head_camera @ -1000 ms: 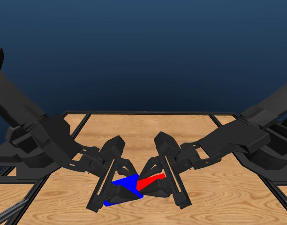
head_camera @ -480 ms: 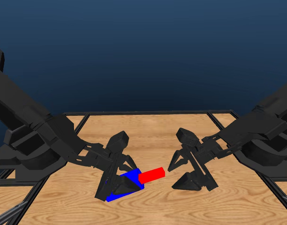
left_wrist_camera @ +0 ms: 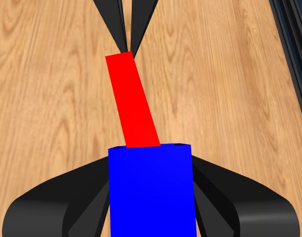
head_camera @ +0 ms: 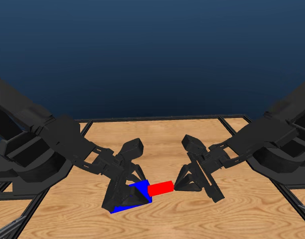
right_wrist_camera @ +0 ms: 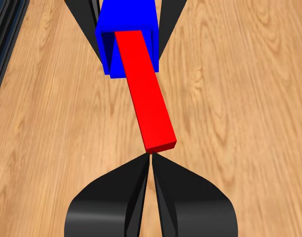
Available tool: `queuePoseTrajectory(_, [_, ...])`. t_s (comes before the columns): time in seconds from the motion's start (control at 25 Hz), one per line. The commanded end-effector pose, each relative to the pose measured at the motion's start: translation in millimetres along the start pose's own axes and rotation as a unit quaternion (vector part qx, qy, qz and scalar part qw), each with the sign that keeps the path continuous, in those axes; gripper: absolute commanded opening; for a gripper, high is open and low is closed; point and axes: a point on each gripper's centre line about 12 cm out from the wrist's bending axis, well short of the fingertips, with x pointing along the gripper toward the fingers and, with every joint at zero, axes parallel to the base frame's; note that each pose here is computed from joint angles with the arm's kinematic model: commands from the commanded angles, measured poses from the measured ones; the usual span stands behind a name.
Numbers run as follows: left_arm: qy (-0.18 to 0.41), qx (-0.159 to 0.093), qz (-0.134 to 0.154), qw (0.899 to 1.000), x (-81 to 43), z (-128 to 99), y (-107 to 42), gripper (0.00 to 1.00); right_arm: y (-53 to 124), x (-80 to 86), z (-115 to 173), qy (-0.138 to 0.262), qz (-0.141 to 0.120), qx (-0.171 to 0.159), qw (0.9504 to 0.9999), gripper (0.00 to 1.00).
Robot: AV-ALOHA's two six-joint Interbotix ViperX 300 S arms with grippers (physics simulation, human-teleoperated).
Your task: Insert peg into socket
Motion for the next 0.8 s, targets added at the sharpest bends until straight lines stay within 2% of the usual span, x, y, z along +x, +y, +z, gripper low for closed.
queuePoseTrajectory(0.04, [0.005, -0.006, -0.006, 1.000, -7.0, 20.6, -8.9, 0.00, 4.7, 21.7, 33.9, -0.060, 0.010, -0.017, 0.9980, 0.00])
queuePoseTrajectory(0.08, [0.023, -0.012, -0.001, 1.000, -4.8, 10.5, -6.7, 0.00, 6.2, 28.7, 41.0, -0.070, 0.012, -0.018, 0.9973, 0.00])
queuePoseTrajectory(0.16, [0.013, -0.008, -0.005, 1.000, -7.4, 16.9, -9.2, 0.00, 6.4, 40.7, 46.5, -0.078, 0.013, -0.022, 0.9966, 0.00])
queuePoseTrajectory(0.2, [0.035, -0.014, 0.004, 0.999, -8.5, 12.8, -8.8, 0.00, 6.3, 46.6, 48.3, -0.080, 0.013, -0.024, 0.9964, 0.00])
queuePoseTrajectory(0.28, [0.037, -0.015, 0.006, 0.999, -11.2, 18.4, -11.5, 0.00, 8.8, 53.0, 54.0, -0.087, 0.016, -0.030, 0.9956, 0.00])
queuePoseTrajectory(0.48, [0.075, -0.022, 0.035, 0.996, -11.8, 12.1, -8.6, 0.00, 14.8, 66.1, 63.3, -0.094, 0.022, -0.032, 0.9948, 0.00])
queuePoseTrajectory(0.52, [0.070, -0.022, 0.032, 0.997, -12.5, 13.9, -9.9, 0.00, 14.5, 68.1, 62.9, -0.092, 0.021, -0.032, 0.9950, 0.00])
queuePoseTrajectory(0.56, [0.085, -0.024, 0.046, 0.995, -12.0, 11.0, -9.2, 0.00, 15.4, 70.7, 62.5, -0.091, 0.022, -0.033, 0.9951, 0.00])
queuePoseTrajectory(0.6, [0.078, -0.017, 0.041, 0.996, -17.5, 14.6, -15.3, 0.00, 15.2, 70.9, 63.6, -0.092, 0.022, -0.031, 0.9950, 0.00])
queuePoseTrajectory(0.64, [0.090, -0.021, 0.053, 0.994, -15.1, 13.9, -13.1, 0.00, 14.9, 69.9, 63.7, -0.091, 0.022, -0.028, 0.9952, 0.00])
queuePoseTrajectory(0.72, [0.083, -0.030, 0.054, 0.995, -18.2, 16.5, -15.9, 0.00, 10.1, 66.0, 56.4, -0.082, 0.016, -0.021, 0.9963, 0.00])
queuePoseTrajectory(0.8, [0.081, -0.038, 0.056, 0.994, -21.9, 15.3, -19.3, 0.00, -0.4, 50.4, 42.6, -0.077, 0.006, 0.004, 0.9970, 0.00])
